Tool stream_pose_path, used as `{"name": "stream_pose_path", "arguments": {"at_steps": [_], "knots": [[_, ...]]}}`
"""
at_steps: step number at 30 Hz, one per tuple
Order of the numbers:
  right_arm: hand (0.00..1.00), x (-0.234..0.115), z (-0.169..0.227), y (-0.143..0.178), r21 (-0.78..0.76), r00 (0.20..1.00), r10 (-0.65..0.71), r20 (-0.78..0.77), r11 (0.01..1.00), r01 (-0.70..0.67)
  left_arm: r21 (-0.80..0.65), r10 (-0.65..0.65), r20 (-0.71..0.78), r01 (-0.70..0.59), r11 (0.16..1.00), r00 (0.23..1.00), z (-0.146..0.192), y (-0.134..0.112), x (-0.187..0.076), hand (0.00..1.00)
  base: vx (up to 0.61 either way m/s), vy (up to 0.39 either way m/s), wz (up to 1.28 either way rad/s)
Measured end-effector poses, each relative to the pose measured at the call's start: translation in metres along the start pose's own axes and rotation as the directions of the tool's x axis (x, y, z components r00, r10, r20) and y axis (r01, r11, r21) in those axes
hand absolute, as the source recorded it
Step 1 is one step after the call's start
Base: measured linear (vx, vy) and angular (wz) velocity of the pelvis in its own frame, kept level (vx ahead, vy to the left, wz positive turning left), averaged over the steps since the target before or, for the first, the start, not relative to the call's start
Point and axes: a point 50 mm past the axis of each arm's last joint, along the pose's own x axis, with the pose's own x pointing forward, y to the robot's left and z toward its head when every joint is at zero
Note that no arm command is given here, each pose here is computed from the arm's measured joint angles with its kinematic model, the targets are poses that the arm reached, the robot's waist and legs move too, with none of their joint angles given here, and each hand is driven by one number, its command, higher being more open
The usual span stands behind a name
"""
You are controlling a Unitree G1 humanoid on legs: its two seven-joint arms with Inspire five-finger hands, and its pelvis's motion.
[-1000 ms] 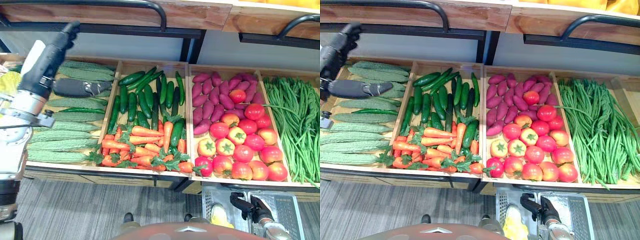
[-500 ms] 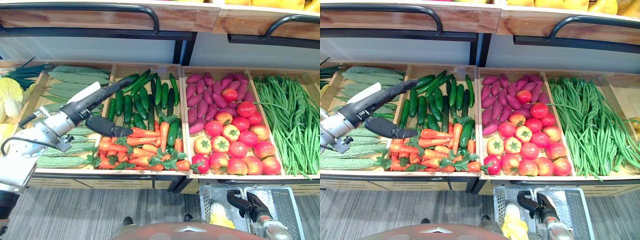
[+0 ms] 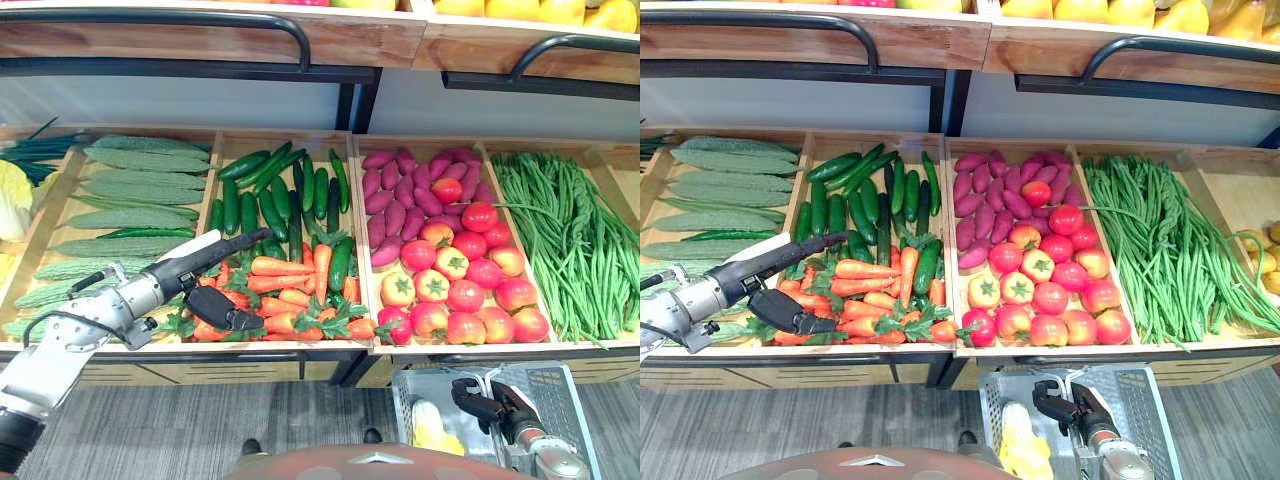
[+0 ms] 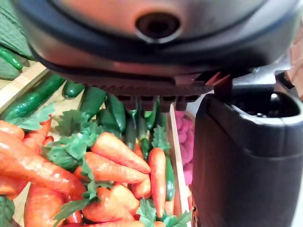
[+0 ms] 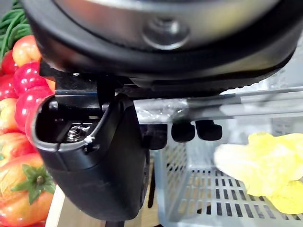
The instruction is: Pick vegetable in the basket
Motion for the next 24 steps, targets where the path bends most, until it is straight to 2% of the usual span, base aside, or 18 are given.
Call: {"name": "stream_pose_path", "arguments": {"at_steps": [11,19,24], "knots": [[0.00,0.000,0.004,-0.006,-0.047,1.000,0.028,0.004,0.998,-0.028,0.050,-0.040,-0.094,0.045,0.998,0.995,-0.017,-0.015,0.004,1.00,-0.01,0.009,-0.13],[0.00,-0.001,0.010,-0.008,-0.063,0.999,0.028,0.034,0.998,-0.025,0.072,-0.007,-0.124,0.016,0.997,0.992,-0.024,-0.016,0.007,1.00,-0.01,0.006,-0.09],[0.00,0.000,0.018,-0.008,-0.075,0.997,0.030,0.068,0.997,-0.025,0.156,-0.019,-0.127,0.039,0.987,0.992,-0.020,-0.017,0.014,1.00,0.00,0.003,-0.08]]}}
